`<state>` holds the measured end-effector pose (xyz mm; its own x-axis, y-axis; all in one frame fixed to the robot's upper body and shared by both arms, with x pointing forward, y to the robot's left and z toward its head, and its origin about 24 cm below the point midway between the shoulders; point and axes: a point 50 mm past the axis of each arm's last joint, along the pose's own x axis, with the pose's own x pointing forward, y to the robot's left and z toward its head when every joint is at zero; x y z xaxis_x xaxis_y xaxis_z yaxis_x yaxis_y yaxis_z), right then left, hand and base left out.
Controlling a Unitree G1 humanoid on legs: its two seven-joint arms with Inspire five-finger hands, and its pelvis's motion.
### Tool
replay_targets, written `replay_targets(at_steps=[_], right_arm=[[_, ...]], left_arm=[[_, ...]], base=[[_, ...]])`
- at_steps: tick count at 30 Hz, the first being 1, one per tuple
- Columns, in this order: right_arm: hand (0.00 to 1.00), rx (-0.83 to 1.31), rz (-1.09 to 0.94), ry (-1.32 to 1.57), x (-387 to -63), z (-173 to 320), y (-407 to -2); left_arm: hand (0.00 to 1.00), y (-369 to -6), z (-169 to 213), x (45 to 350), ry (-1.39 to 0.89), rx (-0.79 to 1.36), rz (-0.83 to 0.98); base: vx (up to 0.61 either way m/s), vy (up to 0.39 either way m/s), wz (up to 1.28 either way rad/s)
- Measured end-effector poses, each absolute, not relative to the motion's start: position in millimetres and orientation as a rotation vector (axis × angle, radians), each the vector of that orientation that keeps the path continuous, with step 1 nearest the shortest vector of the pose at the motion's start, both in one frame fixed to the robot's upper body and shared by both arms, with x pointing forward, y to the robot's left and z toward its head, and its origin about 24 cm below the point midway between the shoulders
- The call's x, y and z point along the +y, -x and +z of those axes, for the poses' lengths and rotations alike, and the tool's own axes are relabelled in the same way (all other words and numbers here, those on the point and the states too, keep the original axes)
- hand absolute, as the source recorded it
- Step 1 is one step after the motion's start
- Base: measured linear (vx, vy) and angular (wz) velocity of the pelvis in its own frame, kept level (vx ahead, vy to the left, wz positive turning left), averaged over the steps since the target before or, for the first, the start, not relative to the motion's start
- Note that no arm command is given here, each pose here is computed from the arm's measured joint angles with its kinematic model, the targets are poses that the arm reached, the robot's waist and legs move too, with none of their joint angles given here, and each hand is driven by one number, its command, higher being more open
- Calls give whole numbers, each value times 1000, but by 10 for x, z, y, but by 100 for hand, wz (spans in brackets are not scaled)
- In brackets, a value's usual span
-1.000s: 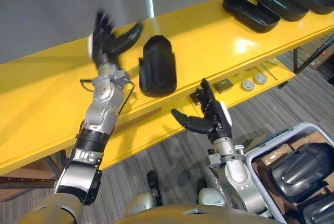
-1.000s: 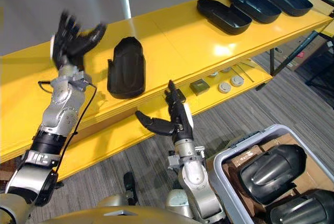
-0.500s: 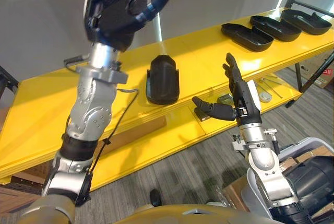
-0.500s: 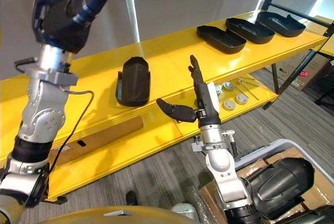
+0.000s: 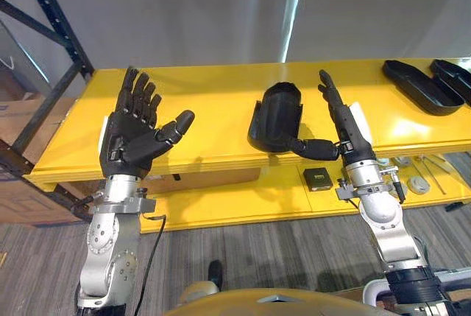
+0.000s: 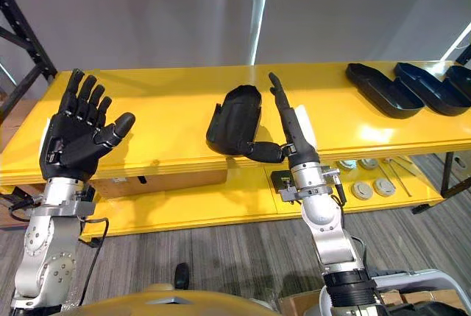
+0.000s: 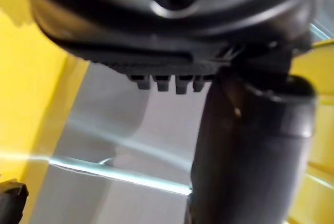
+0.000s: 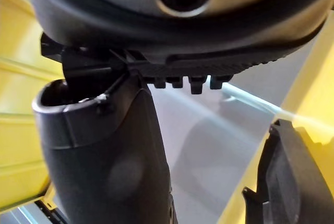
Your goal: Walk over and take three plastic housings, then place them on the shelf
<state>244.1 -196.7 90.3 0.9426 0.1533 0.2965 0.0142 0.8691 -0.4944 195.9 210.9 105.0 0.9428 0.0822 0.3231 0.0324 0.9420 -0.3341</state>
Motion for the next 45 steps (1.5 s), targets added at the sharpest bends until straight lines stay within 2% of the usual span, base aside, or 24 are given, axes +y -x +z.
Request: replay_targets(at_steps=[14,24,34,45], right_arm=[[100,-280,151,536,-1885,774,-2534],[100,-187,175,812,-1854,504,-2626],[100,-170,48,960,-1890,392,-2660],[100,-192,-9,949,-1904,391,-2653]], left_arm=[[100,-1914,943,2055,390,-310,65],[100,-1941,795,2030,414,-245,100],[100,-1947,786,1969,425,-242,77],[100,-1946,784,1964,432,-242,79]], base=[[8,-5,6],[-6,-6,2],[-1,-3,1],[-3,0,0]])
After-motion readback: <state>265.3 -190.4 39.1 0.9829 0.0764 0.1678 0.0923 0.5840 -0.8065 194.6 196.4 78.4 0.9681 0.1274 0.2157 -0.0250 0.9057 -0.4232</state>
